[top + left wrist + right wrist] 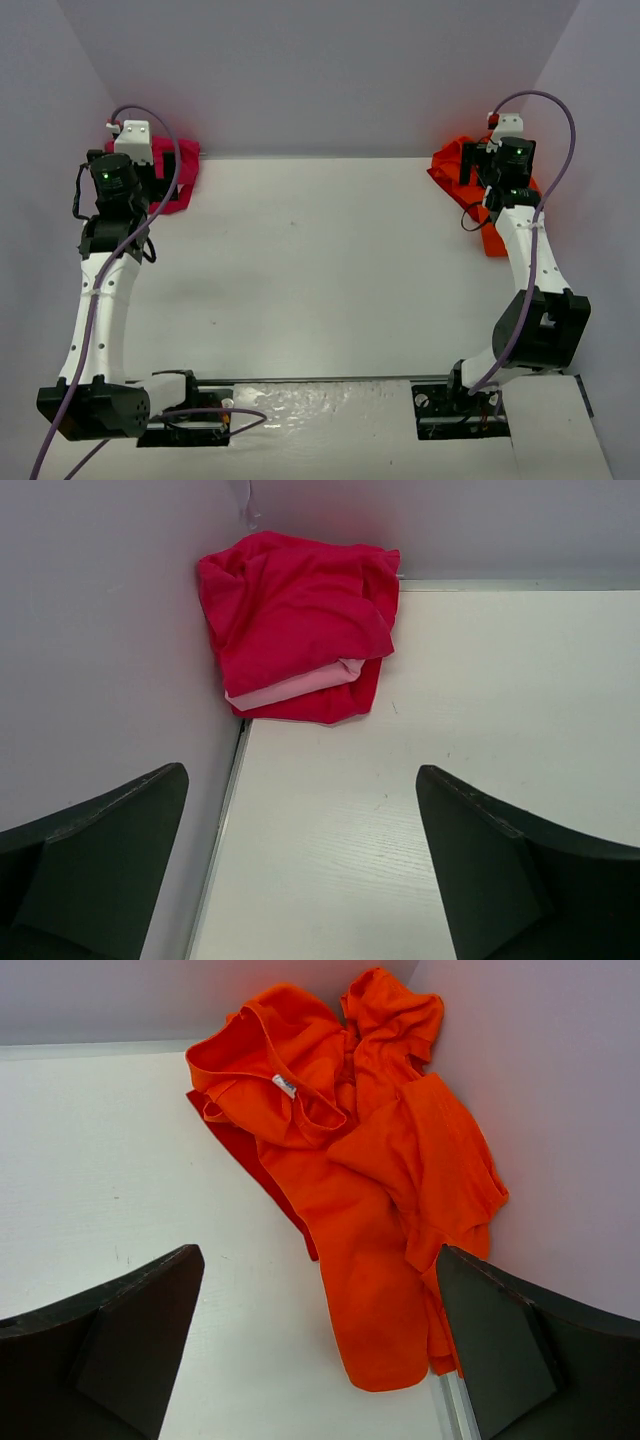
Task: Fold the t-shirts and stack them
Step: Grab crumpled tshirt from the corner of the board with the right arm
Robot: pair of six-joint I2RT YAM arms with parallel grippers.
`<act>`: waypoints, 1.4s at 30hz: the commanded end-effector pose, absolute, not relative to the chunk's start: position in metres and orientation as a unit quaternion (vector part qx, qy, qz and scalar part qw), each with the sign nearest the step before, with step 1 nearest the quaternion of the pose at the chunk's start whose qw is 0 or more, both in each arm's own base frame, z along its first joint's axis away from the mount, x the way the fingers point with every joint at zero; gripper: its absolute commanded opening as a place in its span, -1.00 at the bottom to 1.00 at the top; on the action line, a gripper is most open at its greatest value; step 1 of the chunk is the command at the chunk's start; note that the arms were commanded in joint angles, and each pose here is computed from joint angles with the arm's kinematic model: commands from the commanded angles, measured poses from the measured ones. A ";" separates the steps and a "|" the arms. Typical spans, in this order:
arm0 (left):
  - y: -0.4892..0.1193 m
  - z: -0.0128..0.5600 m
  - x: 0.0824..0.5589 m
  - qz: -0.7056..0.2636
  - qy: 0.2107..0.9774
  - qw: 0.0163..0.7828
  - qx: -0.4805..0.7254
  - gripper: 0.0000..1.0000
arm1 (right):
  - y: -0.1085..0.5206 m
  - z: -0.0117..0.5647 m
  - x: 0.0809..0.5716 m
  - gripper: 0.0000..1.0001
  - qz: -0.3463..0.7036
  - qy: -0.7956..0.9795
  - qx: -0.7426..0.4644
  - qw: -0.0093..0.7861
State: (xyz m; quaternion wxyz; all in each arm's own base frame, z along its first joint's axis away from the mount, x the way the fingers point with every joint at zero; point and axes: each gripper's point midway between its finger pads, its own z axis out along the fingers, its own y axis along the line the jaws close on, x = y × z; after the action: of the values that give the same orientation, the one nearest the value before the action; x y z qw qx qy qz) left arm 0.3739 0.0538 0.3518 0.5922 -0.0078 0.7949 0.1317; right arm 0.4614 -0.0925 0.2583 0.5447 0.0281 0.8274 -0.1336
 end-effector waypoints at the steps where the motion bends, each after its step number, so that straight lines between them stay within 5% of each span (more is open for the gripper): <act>1: 0.056 0.384 0.377 0.128 0.766 0.630 -0.020 0.94 | -0.096 0.323 0.457 1.00 -0.142 0.781 0.046 0.607; 7: 0.044 0.371 0.380 0.103 0.777 0.621 0.003 0.94 | -0.098 0.377 0.436 1.00 -0.166 0.745 0.052 0.644; 14: 0.057 0.359 0.384 0.131 0.780 0.612 -0.020 0.94 | -0.168 0.362 0.419 1.00 -0.313 0.733 0.170 0.579; 24: 0.103 0.376 0.370 0.242 0.776 0.575 -0.090 0.94 | -0.151 0.453 0.393 1.00 -0.263 0.645 0.136 0.704; 30: 0.104 0.349 0.375 0.253 0.828 0.497 -0.066 0.94 | -0.171 0.418 0.401 1.00 -0.297 0.690 0.173 0.636; 34: 0.087 0.335 0.373 0.209 0.835 0.508 -0.034 0.86 | -0.126 0.397 0.411 1.00 -0.159 0.742 0.075 0.647; 38: 0.066 0.355 0.366 0.155 0.804 0.574 -0.020 0.43 | -0.071 0.420 0.413 1.00 -0.008 0.729 0.039 0.683; 42: 0.060 0.372 0.356 0.139 0.788 0.600 -0.025 0.67 | -0.029 0.437 0.410 0.98 0.103 0.721 -0.013 0.685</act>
State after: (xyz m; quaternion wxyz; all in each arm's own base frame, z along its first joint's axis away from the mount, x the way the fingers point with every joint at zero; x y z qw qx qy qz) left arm 0.3607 0.0700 0.2974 0.4905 -0.0132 0.8550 0.1682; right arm 0.4214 -0.0920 0.3735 0.6323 0.0591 0.7708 -0.0507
